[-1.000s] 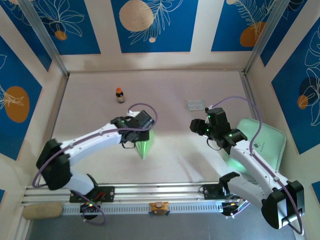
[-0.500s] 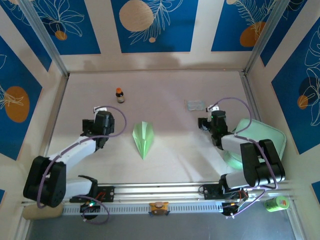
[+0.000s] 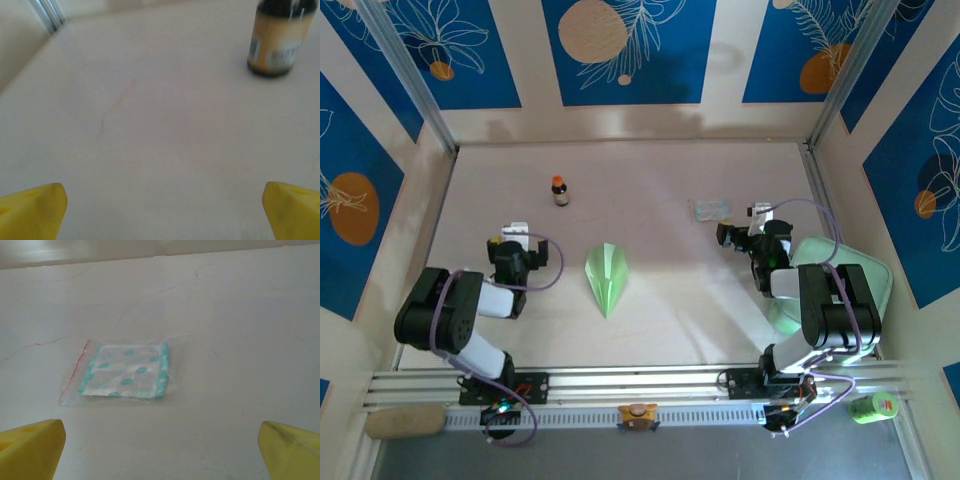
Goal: Fold a paper plane with a square sheet of paper (pick it up from the middle)
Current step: Reset both arms
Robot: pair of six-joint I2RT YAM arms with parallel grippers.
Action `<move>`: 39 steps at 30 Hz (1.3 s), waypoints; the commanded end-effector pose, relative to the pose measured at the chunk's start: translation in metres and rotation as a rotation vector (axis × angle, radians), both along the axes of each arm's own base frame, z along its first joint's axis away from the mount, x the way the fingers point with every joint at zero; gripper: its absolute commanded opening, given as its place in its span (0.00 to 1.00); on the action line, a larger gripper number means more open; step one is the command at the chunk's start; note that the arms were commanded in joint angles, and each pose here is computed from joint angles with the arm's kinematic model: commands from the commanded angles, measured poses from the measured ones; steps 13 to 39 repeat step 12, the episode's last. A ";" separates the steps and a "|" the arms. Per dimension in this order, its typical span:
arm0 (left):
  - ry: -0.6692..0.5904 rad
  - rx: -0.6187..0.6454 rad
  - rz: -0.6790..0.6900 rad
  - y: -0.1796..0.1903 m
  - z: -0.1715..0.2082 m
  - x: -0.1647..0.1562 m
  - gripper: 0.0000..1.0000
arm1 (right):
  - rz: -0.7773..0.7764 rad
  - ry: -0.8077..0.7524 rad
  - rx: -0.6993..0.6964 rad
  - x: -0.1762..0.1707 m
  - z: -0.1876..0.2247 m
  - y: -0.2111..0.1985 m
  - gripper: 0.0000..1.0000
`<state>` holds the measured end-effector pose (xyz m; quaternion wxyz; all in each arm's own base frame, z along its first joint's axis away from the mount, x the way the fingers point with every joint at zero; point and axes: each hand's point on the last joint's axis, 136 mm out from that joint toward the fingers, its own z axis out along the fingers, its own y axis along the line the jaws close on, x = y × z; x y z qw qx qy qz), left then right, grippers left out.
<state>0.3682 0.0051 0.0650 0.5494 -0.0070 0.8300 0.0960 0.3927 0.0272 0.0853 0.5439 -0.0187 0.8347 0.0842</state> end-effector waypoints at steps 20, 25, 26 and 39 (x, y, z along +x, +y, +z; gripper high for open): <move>-0.086 -0.053 -0.055 -0.008 0.029 0.024 1.00 | 0.014 -0.028 0.008 0.003 0.009 0.004 0.99; -0.086 -0.053 -0.055 -0.008 0.029 0.024 1.00 | 0.014 -0.028 0.008 0.003 0.009 0.004 0.99; -0.086 -0.053 -0.055 -0.008 0.029 0.024 1.00 | 0.014 -0.028 0.008 0.003 0.009 0.004 0.99; -0.086 -0.053 -0.055 -0.008 0.029 0.024 1.00 | 0.014 -0.028 0.008 0.003 0.009 0.004 0.99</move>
